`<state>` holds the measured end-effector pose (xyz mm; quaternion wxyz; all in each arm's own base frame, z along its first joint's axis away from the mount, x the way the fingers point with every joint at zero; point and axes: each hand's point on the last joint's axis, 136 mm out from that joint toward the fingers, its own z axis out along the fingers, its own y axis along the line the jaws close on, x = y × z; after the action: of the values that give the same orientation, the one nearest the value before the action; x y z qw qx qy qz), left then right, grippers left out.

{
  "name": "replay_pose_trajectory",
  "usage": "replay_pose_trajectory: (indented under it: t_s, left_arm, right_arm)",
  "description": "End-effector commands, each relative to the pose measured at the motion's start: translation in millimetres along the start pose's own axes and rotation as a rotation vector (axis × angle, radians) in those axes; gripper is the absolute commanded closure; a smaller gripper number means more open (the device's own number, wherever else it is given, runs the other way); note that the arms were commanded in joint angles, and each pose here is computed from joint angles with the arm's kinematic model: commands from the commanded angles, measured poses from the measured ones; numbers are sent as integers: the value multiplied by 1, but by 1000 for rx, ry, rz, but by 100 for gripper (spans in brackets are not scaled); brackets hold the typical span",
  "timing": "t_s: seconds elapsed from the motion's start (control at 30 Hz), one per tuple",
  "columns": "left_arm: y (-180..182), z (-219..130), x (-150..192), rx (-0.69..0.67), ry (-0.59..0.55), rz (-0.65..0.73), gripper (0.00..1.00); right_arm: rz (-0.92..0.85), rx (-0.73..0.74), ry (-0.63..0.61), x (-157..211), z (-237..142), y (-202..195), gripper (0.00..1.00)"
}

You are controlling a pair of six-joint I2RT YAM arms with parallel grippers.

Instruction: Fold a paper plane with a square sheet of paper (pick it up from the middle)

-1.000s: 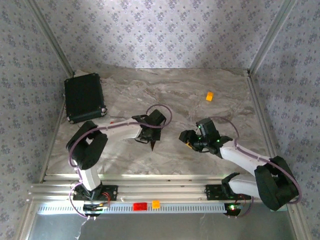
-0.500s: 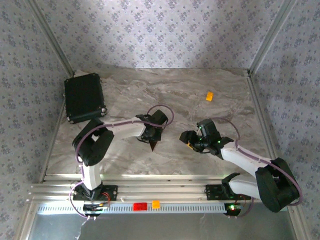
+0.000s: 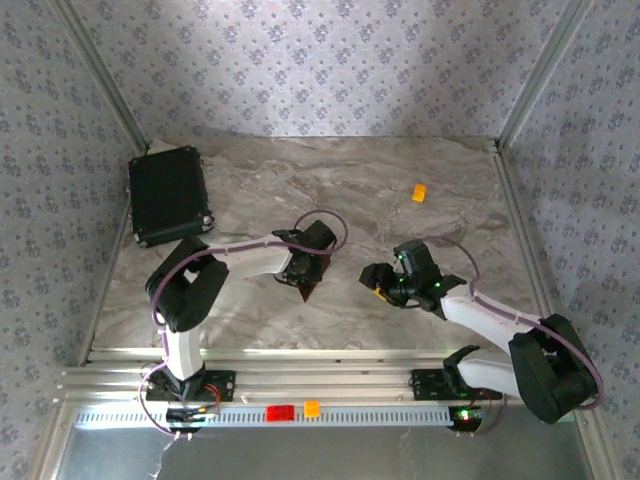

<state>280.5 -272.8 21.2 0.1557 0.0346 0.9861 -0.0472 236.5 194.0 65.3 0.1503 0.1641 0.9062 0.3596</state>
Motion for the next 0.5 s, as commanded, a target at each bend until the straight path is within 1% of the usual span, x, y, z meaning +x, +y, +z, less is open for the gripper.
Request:
replay_pose_trajectory:
  t_s: [0.0, 0.13, 0.27, 0.3, 0.47]
  left_arm:
    - [21, 12, 23, -89, 54, -2, 67]
    - [22, 14, 29, -81, 57, -26, 62]
    - [20, 13, 29, -82, 47, -29, 60]
    - [20, 13, 29, -88, 45, -30, 58]
    - [18, 8, 25, -86, 29, -44, 58]
  right_arm:
    - [7, 9, -2, 0, 1, -4, 42]
    - [6, 10, -4, 0, 2, -5, 42]
    - [7, 12, -4, 0, 2, -6, 42]
    - [8, 12, -5, 0, 2, -6, 42]
    - [5, 13, -6, -1, 0, -5, 41]
